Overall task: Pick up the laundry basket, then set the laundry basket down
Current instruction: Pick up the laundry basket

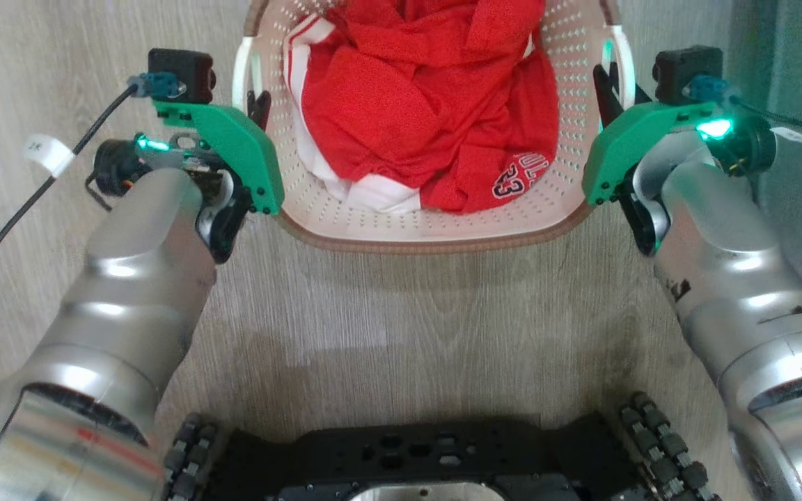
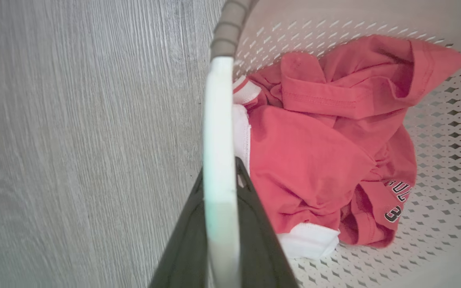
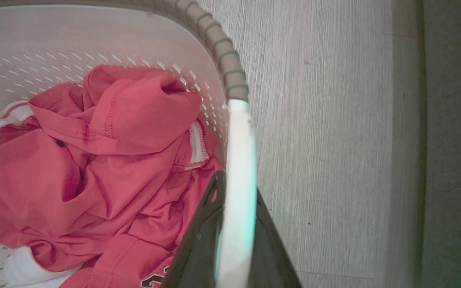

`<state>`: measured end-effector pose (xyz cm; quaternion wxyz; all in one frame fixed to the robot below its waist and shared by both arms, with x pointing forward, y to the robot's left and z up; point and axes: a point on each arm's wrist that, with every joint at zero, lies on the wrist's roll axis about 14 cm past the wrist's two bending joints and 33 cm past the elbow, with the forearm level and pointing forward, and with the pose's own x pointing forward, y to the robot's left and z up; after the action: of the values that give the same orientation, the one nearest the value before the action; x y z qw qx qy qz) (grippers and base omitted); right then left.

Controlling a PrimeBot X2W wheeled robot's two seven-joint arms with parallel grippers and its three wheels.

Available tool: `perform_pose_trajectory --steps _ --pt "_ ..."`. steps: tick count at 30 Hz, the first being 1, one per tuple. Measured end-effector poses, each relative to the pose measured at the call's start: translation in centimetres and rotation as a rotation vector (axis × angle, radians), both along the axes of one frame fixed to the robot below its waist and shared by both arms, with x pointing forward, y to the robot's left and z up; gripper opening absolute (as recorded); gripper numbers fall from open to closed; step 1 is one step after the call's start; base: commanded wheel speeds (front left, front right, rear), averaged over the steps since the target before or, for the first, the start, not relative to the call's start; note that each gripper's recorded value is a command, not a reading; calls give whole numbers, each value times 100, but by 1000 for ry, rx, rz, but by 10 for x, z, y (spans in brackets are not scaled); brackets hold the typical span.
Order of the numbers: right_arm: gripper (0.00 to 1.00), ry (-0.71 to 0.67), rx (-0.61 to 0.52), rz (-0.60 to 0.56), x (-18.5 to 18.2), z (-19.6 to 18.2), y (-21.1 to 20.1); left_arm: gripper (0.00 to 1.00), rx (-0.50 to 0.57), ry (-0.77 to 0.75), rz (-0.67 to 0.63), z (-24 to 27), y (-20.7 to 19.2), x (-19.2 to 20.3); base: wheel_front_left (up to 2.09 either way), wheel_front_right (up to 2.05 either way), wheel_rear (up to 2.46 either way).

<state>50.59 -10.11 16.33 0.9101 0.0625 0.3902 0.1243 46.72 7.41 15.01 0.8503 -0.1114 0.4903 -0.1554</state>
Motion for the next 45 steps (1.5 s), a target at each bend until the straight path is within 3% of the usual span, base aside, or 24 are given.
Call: perform_pose_trajectory --steps 20,35,45 --pt "0 22 -3 71 4 97 14 0 -35 85 44 83 12 -12 0 0 0" --pt "0 77 -1 82 -34 156 15 0 -49 131 56 137 14 -43 0 0 0" --pt "0 21 7 68 -42 202 14 0 -51 82 69 175 19 -51 0 0 0"
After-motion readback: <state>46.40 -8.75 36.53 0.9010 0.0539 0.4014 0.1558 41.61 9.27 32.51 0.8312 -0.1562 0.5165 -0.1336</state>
